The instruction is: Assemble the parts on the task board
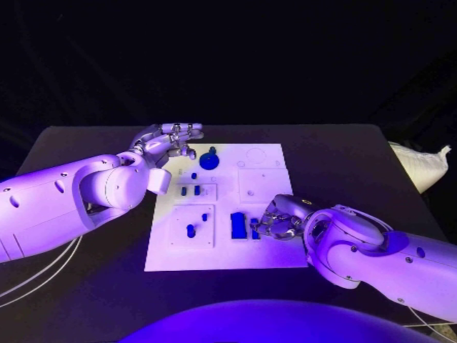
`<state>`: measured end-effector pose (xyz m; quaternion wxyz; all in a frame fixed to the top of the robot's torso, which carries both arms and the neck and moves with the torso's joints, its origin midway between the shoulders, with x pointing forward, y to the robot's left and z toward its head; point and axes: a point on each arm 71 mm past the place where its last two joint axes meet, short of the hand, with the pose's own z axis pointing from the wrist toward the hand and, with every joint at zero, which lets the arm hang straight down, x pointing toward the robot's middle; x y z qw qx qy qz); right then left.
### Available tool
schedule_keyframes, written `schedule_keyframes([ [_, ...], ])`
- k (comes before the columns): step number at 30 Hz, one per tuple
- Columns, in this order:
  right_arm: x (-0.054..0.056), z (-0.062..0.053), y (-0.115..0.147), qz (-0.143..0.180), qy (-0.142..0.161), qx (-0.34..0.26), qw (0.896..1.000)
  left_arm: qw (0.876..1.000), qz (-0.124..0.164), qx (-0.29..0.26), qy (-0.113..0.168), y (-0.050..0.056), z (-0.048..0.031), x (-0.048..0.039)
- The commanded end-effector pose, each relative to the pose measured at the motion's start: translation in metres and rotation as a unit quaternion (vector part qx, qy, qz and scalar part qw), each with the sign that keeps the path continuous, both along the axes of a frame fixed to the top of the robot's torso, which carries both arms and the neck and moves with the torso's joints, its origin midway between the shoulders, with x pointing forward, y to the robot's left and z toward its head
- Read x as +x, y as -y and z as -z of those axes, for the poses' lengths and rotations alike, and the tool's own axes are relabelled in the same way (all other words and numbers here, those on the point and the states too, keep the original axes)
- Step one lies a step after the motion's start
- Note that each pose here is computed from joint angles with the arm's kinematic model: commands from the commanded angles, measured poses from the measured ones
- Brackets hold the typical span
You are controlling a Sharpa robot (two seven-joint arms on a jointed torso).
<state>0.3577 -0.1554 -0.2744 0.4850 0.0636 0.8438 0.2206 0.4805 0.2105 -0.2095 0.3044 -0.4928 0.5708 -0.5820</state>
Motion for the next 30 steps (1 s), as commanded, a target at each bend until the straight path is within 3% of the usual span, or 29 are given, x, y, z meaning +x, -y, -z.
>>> schedule_keyframes([
  [1, -0.0001, -0.0019, -0.0011, -0.01, 0.018, -0.01, 1.0, 1.0, 0.01, -0.004, 0.003, 0.0023, -0.0011, -0.0005],
  [18, -0.0015, -0.0031, 0.004, -0.018, 0.023, -0.02, 0.999, 1.0, 0.009, -0.003, 0.002, 0.0009, -0.0009, -0.0004],
  [30, -0.0011, -0.0077, 0.0024, -0.014, 0.05, -0.011, 0.999, 1.0, 0.01, -0.004, 0.002, 0.001, -0.0008, -0.0003],
])
